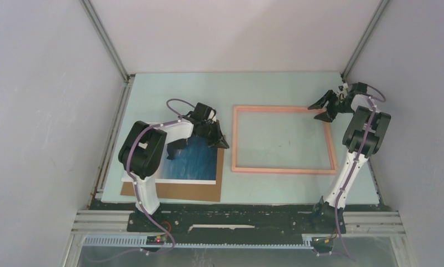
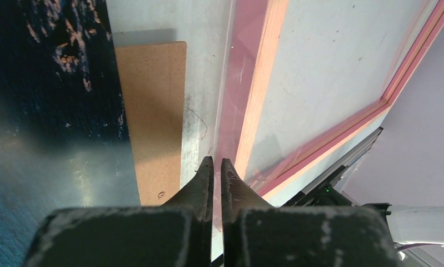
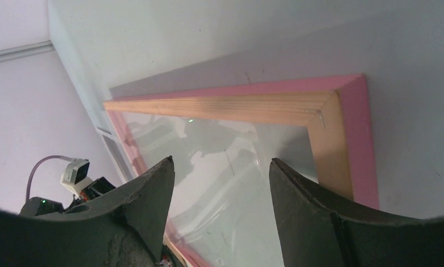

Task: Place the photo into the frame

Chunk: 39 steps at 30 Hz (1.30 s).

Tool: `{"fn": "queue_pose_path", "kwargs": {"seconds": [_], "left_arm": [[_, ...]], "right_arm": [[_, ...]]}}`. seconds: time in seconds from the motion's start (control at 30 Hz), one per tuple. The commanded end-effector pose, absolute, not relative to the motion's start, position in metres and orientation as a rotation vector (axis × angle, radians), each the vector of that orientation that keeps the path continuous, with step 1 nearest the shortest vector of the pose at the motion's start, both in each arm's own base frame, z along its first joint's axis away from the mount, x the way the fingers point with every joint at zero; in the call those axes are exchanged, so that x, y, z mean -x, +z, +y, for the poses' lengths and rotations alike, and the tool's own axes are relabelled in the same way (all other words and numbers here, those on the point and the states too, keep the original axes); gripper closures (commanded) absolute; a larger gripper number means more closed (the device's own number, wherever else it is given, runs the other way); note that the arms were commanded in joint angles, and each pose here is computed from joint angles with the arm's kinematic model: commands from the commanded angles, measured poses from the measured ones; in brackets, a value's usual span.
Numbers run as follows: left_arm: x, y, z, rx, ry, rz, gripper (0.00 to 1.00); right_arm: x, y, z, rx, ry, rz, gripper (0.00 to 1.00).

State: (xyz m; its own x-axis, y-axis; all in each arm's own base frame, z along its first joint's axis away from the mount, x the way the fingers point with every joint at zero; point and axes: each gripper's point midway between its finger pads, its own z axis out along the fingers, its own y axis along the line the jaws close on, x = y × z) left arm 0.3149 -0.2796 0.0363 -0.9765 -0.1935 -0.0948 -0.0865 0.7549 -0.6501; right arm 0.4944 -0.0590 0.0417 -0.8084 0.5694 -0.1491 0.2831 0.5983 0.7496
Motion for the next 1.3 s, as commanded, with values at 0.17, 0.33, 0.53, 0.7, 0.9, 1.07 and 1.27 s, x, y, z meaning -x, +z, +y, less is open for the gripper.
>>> {"fn": "queue_pose_path", "kwargs": {"seconds": [0.17, 0.33, 0.53, 0.7, 0.9, 1.07, 1.27], "left_arm": [[-0.334, 0.058, -0.307, 0.094, -1.019, 2.737, 1.00], [-0.332, 0.060, -0.317, 0.062, -1.024, 2.743, 1.00], [-0.334, 0.062, -0.326, 0.044, -1.023, 2.743, 1.00], [-0.335, 0.064, -0.334, 0.023, -1.028, 2.740, 1.00], [-0.335, 0.067, -0.345, 0.001, -1.035, 2.740, 1.00], [-0.336, 0.068, -0.346, 0.001, -1.025, 2.741, 1.00], [-0.338, 0.085, -0.345, -0.023, -0.992, 2.699, 1.00]], "right_arm": [[-0.484, 0.082, -0.052, -0.704, 1.200, 2.359, 0.30], [-0.484, 0.084, -0.054, -0.708, 1.188, 2.353, 0.31], [-0.480, 0.087, -0.060, -0.733, 1.184, 2.336, 0.31], [-0.475, 0.089, -0.066, -0.751, 1.176, 2.315, 0.31], [-0.473, 0.087, -0.070, -0.770, 1.169, 2.316, 0.31], [-0.472, 0.085, -0.070, -0.775, 1.178, 2.317, 0.31], [-0.471, 0.088, -0.069, -0.768, 1.184, 2.310, 0.32]]}}
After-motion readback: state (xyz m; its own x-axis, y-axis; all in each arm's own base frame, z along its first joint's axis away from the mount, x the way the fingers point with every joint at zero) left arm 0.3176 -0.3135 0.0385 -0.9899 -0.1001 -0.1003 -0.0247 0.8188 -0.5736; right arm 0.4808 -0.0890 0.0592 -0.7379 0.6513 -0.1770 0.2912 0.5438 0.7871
